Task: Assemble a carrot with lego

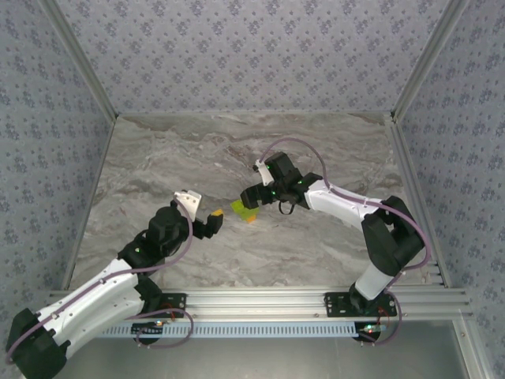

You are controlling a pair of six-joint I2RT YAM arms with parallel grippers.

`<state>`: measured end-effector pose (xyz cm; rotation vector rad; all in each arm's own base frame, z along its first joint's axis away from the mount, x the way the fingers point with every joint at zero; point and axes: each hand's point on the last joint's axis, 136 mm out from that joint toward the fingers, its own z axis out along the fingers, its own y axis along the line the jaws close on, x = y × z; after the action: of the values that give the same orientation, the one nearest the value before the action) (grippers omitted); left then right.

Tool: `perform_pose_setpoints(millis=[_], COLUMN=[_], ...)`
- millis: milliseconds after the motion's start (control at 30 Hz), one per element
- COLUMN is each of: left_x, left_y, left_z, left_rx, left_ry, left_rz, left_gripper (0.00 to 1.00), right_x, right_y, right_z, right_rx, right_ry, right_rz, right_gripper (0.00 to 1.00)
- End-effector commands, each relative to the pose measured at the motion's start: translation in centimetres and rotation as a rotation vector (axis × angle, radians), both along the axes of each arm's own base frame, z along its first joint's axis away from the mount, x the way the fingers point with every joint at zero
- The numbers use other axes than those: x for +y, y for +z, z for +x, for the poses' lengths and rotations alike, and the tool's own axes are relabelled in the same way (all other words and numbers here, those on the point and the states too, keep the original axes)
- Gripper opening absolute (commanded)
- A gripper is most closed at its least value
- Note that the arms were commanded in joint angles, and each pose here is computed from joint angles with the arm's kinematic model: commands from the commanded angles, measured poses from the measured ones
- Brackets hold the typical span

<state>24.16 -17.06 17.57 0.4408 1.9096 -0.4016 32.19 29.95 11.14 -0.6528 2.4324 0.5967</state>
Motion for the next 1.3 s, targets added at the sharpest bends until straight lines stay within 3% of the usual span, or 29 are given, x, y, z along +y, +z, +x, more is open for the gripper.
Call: perform_pose_setpoints(millis=[0,300,700,933,1033,1200,1267], left_x=[0.2,0.1,0.5,1.5,3.4,13.2,17.3], left_y=[-0.1,-0.2,0.5,1.2,1.8,3.6,3.0], left_z=[-0.1,-0.1,-0.3,0.0,1.2,4.2,5.4], left_rx=[0.004,0.007,-0.005,-0.028,-0.068,-0.180,-0.161], left_ry=[-0.003,-0.003,0.004,0.041,0.154,0.670,0.836], left_rz=[0.002,0.000,0.005,0.004,0.021,0.161,0.140], left_gripper=[0.94,0.93,0.94,0.94,0.94,0.97,0.97], right_x=[-5.0,-4.9,-3.2,-3.0,-3.6,-7.9,-12.1], right_y=[-7.2,-5.4,-3.5,1.4,5.0,9.4,10.2], right_z=[-3.3,-1.9,4.6,7.8,8.7,8.6,9.0], right_rx=[0.161,0.128,0.070,-0.079,-0.192,-0.390,-0.434], right_ry=[-0.019,-0.049,-0.115,-0.155,-0.180,-0.290,-0.409], right_rz=[-0.294,-0.263,-0.192,-0.112,-0.097,-0.091,-0.142], right_gripper=[0.95,0.95,0.95,0.95,0.95,0.98,0.99])
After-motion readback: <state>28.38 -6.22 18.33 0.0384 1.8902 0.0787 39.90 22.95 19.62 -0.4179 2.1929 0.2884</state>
